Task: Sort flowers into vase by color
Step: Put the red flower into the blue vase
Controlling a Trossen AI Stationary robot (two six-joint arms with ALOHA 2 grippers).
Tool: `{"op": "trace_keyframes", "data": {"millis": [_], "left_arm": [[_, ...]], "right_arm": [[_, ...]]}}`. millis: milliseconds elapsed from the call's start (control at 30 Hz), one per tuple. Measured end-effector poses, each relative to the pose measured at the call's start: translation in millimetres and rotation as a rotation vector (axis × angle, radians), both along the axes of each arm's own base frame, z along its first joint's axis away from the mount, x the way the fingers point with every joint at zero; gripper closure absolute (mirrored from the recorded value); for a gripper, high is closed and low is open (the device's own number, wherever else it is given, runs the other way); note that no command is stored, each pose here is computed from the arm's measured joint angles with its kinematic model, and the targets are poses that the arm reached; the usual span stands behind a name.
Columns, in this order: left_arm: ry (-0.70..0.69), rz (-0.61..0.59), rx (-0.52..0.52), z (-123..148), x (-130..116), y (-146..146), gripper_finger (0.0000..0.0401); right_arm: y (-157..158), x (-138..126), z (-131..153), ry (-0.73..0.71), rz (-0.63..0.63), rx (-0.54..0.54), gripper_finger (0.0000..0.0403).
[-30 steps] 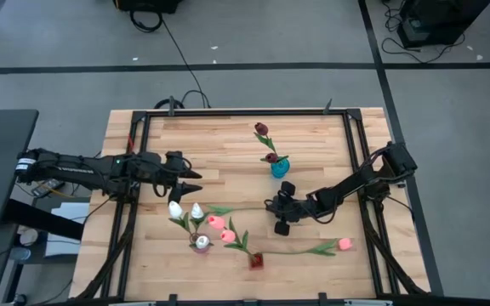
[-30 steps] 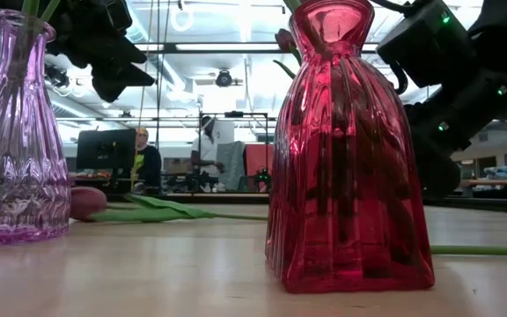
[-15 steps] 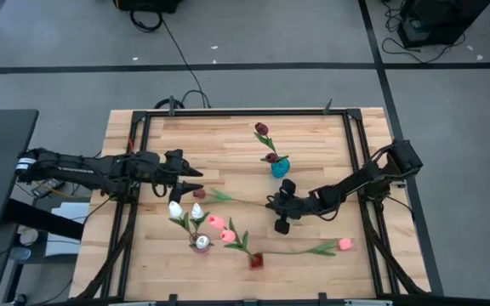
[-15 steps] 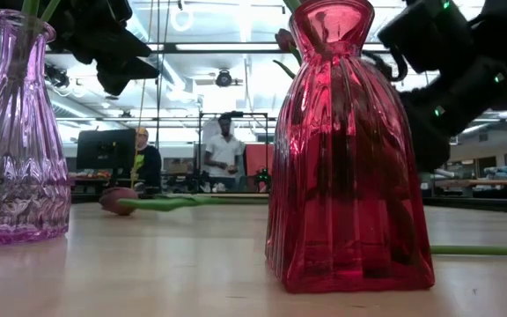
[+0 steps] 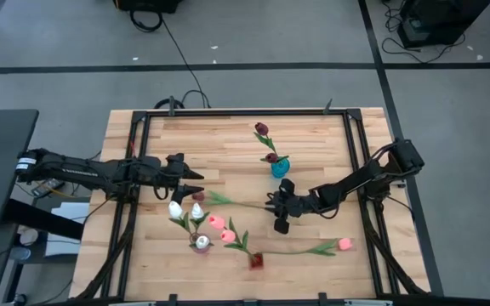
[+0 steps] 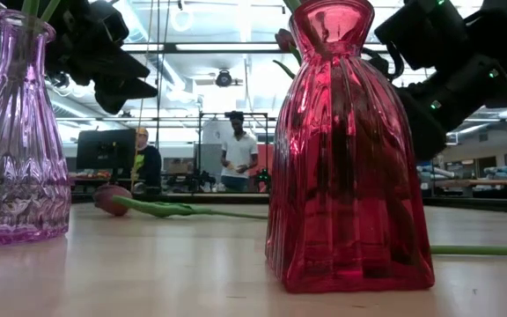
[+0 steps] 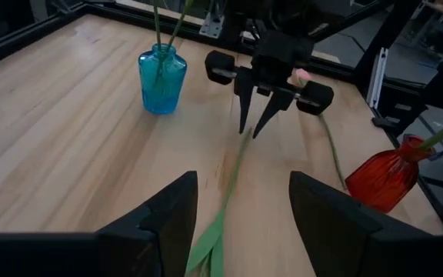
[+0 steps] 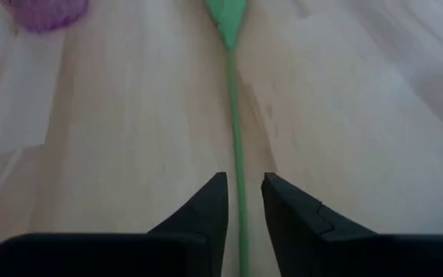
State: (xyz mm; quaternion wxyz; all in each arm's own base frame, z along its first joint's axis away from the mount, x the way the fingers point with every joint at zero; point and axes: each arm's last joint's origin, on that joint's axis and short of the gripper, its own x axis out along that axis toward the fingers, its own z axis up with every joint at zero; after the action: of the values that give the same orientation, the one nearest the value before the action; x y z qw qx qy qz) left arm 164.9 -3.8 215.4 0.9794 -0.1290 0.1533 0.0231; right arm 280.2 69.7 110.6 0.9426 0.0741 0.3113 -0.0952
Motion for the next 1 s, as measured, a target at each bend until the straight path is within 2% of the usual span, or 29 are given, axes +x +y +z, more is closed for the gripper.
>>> {"op": "trace_keyframes", "data": {"millis": [233,567,667,800,1000], "left_arm": [[-0.009,0.007,-0.024,-2.4,-0.2,0.0,0.019],[-0.033,-0.003,-0.031,-0.1,0.5,-0.4,0.019],[-0.046,-0.01,-0.035,1.2,0.8,-0.6,0.019],[-0.037,0.0,-0.068,0.3,0.6,-0.6,0.019],[-0.055,0.015,-0.082,-4.9,2.7,-0.3,0.019]], "right_arm": [[2.9,-4.0,-3.9,0.058,0.029,0.011,0.0302],[7.2,-14.8,-11.5,0.197,0.05,-0.032,0.0304],[7.6,-17.1,-12.9,0.224,0.051,-0.034,0.0325],[7.9,-18.1,-13.5,0.24,0.069,-0.013,0.0389],[6.8,-16.8,-12.5,0.189,-0.026,-0.007,0.0397]]}}
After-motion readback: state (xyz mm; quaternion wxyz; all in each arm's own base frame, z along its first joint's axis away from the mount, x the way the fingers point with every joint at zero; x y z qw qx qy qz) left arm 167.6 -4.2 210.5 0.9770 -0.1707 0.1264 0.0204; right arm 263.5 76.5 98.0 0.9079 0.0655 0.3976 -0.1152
